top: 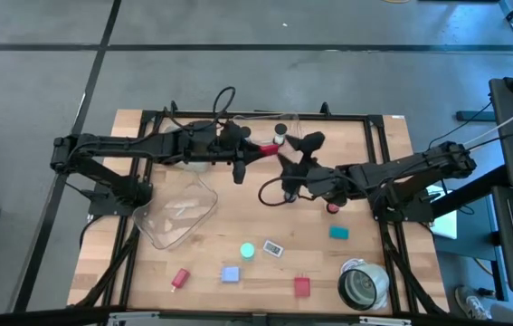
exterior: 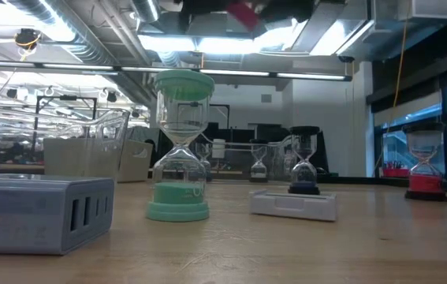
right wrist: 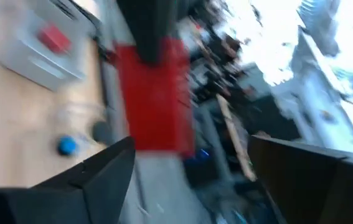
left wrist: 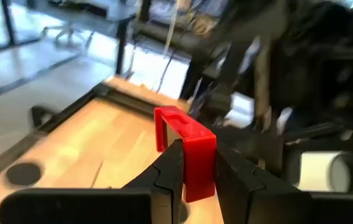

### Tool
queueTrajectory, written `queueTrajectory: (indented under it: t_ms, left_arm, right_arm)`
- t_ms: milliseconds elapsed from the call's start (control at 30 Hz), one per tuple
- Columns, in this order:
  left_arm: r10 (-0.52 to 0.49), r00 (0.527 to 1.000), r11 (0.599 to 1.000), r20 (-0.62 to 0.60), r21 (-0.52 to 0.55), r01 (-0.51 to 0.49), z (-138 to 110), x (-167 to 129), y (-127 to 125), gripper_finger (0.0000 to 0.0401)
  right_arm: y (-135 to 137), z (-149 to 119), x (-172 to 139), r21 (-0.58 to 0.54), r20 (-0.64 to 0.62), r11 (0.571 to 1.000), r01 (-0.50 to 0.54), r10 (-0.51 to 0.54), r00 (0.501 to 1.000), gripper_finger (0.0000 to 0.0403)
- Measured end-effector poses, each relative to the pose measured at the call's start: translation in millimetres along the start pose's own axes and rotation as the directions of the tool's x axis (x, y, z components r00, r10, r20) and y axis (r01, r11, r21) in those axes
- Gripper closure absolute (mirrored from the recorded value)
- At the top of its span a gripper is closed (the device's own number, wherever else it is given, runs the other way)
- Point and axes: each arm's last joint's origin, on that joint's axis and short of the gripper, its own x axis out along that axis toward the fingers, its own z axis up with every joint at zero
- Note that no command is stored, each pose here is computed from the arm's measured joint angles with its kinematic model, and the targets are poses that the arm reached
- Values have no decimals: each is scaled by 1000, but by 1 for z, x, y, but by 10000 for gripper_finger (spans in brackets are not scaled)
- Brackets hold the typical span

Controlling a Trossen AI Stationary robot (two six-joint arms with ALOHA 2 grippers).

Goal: Pick & Place Office items
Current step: Put the red digital clock into the bottom transparent bin

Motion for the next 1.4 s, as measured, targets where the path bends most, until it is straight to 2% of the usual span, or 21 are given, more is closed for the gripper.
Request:
queueTrajectory:
  t_ms: [100, 200, 333, 433, 533, 633, 700, 767, 833, 900, 1067, 1200, 1267, 1400]
  left_arm:
    - [40, 999, 999, -21, 0, -40, -2, 1, 6, 337]
    - [89, 995, 996, -33, -3, -89, -2, 1, 14, 337]
    - [119, 990, 992, -71, -27, -121, -4, 0, 20, 337]
    - [131, 977, 988, -166, -56, -142, -11, -6, 22, 337]
    - [137, 951, 979, -276, -108, -172, -17, -20, 22, 337]
    - [93, 921, 966, -379, -189, -176, -23, -36, 17, 337]
    - [25, 899, 958, -438, -245, -146, -26, -49, 8, 337]
    - [-41, 854, 958, -518, -262, -113, -32, -62, -1, 337]
    - [-61, 794, 957, -605, -262, -126, -42, -75, -11, 336]
    - [-49, 732, 948, -680, -263, -181, -52, -87, -20, 334]
    - [74, 586, 920, -807, -171, -352, -77, -108, -35, 334]
    - [108, 512, 915, -852, -116, -386, -101, -108, -37, 333]
    - [162, 485, 908, -859, -63, -415, -113, -106, -33, 333]
    - [264, 434, 869, -861, 17, -495, -132, -101, -16, 332]
  right_arm:
    - [2, -3, -3, -13, -46, 1000, 28, -29, 999, 79]
    - [6, -7, -6, 5, -60, 1000, 7, -6, 998, 78]
    - [12, -15, -8, 52, -64, 994, -97, 100, 993, 78]
    - [8, -26, -14, 152, -59, 961, -229, 240, 969, 78]
    - [-2, -39, -19, 286, -45, 873, -395, 424, 904, 78]
    - [-13, -51, -25, 415, -13, 741, -528, 585, 811, 78]
    - [-20, -56, -27, 476, 7, 666, -574, 650, 760, 78]
    - [-24, -60, -30, 516, 17, 628, -582, 672, 740, 79]
    - [-26, -61, -31, 535, 12, 625, -568, 667, 745, 81]
    - [-26, -61, -31, 538, 11, 626, -565, 665, 747, 83]
    - [-25, -61, -30, 536, 5, 629, -562, 664, 748, 84]
    - [-24, -61, -29, 536, -6, 644, -546, 649, 761, 85]
    - [-25, -61, -29, 536, -12, 655, -533, 637, 771, 85]
    - [-26, -61, -28, 532, -24, 679, -506, 609, 792, 85]
